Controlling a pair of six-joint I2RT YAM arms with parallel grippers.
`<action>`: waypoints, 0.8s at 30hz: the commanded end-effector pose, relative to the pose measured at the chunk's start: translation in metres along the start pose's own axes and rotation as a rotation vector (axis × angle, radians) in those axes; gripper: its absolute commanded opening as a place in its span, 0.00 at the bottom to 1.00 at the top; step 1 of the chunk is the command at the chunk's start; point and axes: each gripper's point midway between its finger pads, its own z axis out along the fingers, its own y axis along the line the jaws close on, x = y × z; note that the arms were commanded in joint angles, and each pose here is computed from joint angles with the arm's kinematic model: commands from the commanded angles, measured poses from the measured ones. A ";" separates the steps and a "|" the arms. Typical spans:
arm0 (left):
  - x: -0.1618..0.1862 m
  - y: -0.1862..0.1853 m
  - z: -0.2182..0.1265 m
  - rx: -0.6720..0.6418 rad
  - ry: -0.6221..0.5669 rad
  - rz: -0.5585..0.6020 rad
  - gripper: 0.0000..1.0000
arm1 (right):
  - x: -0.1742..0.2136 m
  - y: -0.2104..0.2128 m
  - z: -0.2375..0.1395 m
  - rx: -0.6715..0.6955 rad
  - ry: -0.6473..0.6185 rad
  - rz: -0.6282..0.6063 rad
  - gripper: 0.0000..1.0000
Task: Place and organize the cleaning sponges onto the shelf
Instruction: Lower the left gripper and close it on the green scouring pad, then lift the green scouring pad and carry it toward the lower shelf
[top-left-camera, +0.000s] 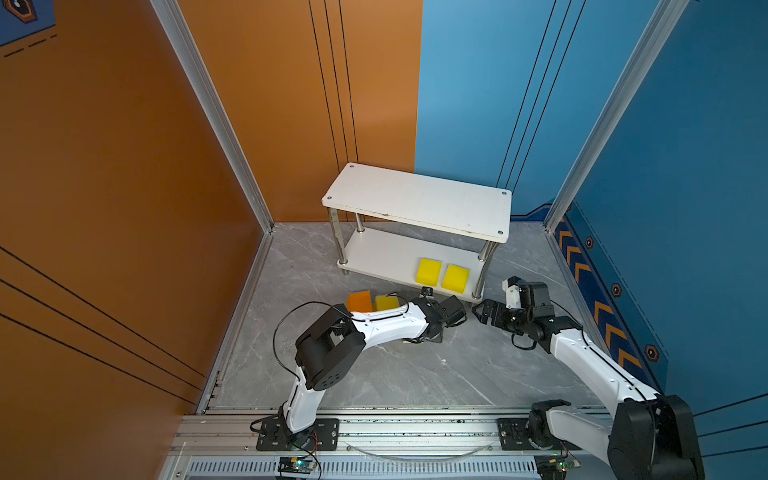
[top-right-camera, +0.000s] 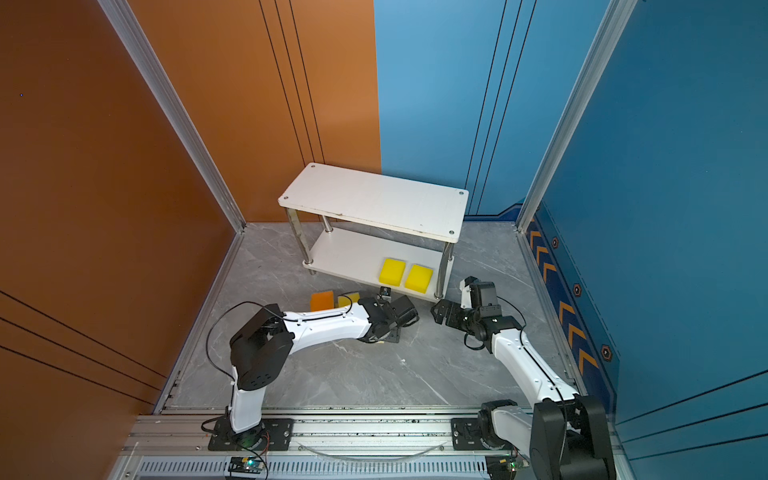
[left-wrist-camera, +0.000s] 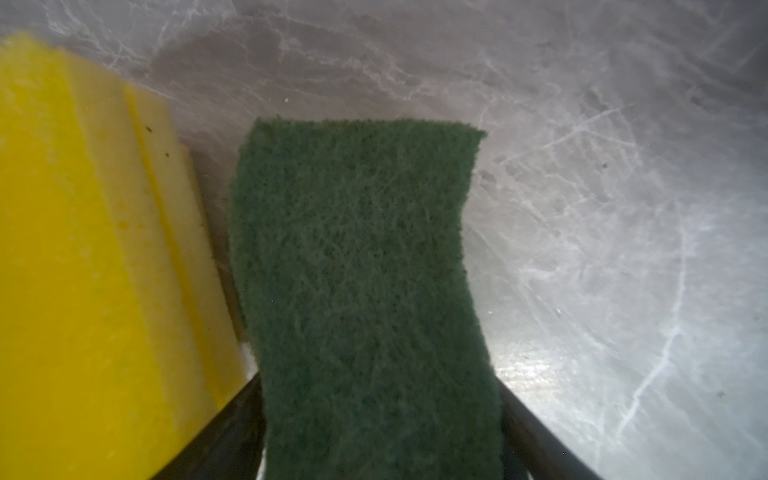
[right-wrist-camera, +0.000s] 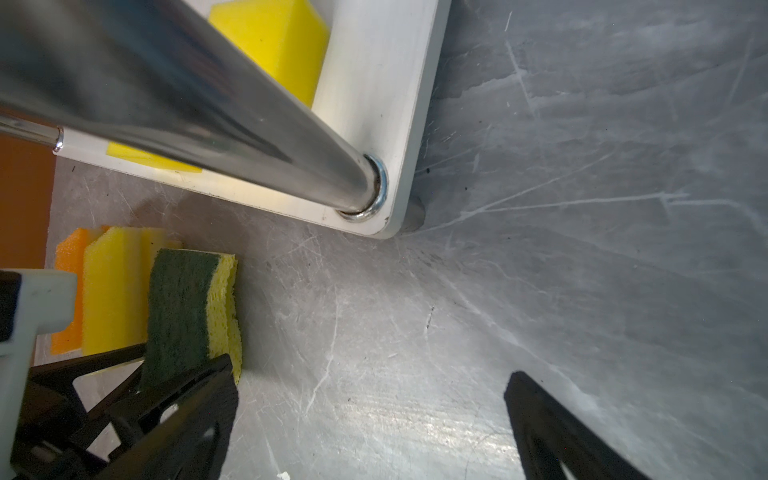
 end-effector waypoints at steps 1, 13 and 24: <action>-0.004 0.007 0.001 -0.038 -0.005 -0.004 0.78 | 0.005 -0.003 0.003 -0.004 0.011 0.014 0.99; -0.006 0.004 -0.002 -0.027 -0.008 -0.001 0.63 | 0.005 -0.004 0.002 -0.003 0.009 0.018 0.99; -0.014 0.002 -0.016 -0.012 -0.048 0.021 0.56 | 0.005 -0.003 0.002 -0.010 0.008 0.023 0.99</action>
